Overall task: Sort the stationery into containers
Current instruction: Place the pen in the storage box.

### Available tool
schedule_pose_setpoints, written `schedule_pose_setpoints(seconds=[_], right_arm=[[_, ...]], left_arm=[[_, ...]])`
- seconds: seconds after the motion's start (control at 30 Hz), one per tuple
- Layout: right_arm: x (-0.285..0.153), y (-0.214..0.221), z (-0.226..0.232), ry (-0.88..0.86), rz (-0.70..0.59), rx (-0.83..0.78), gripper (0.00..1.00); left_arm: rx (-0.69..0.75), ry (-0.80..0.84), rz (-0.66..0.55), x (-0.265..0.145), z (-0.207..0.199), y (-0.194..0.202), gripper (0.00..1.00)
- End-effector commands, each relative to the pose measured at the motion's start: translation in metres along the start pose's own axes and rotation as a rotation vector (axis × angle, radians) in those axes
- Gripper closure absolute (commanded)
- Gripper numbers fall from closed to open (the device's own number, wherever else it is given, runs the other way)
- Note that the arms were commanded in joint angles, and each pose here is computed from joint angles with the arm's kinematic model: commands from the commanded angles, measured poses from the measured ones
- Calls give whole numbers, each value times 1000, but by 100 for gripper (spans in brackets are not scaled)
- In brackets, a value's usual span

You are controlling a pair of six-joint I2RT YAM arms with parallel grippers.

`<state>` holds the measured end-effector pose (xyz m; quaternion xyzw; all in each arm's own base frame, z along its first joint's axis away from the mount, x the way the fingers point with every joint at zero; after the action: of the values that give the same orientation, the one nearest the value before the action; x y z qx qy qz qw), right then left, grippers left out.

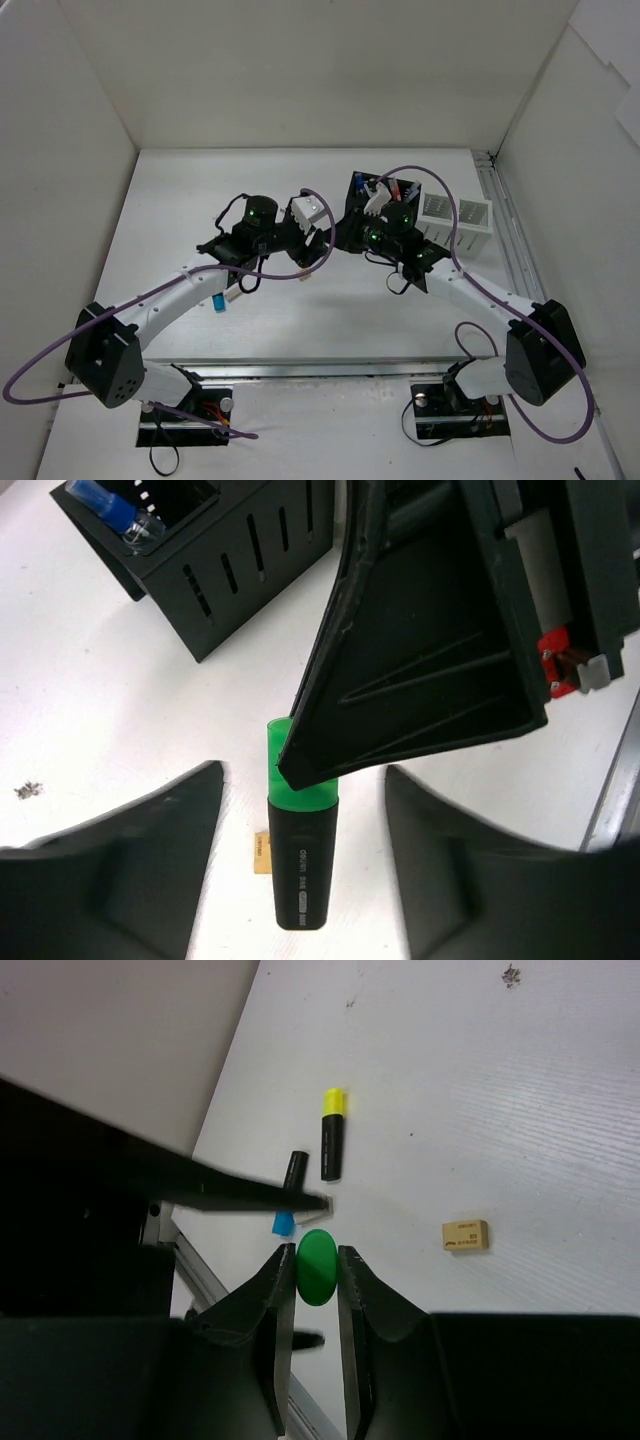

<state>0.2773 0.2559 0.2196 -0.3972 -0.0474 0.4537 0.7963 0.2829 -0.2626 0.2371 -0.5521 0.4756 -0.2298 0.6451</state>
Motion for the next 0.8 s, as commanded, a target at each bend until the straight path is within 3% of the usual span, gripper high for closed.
schedule_pose_setpoints(seconds=[0.0, 0.07, 0.23, 0.4, 0.6, 0.77], right_arm=[[-9, -41, 29, -26, -118, -102, 100], [-19, -57, 21, 76, -169, -175, 100], [-64, -109, -30, 386, -331, -245, 100], [-129, -158, -70, 718, -514, -296, 100], [-162, -188, -122, 1000, -546, -309, 100], [-154, -193, -158, 1059, -479, -288, 100]], left_arm=[[27, -42, -116, -7, 2, -47, 34], [-22, -100, -119, -12, 6, -50, 1], [-212, -317, -123, -50, 31, -45, 0], [-492, -659, -75, -104, 69, -4, 1], [-807, -910, 5, -143, 107, 53, 1], [-952, -949, 74, -145, 120, 90, 0]])
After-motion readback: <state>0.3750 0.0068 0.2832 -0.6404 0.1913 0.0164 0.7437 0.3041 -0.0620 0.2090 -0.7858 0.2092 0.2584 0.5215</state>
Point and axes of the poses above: each gripper's point midway between its finger pads, its own x axis out along the fingers, its own z axis along the line the jaws close on, y = z × x, the point moved 5 cm from there along -x, back along the fingers, and after that the axes turned 4 degrees about -x, right-handed, at the moved point
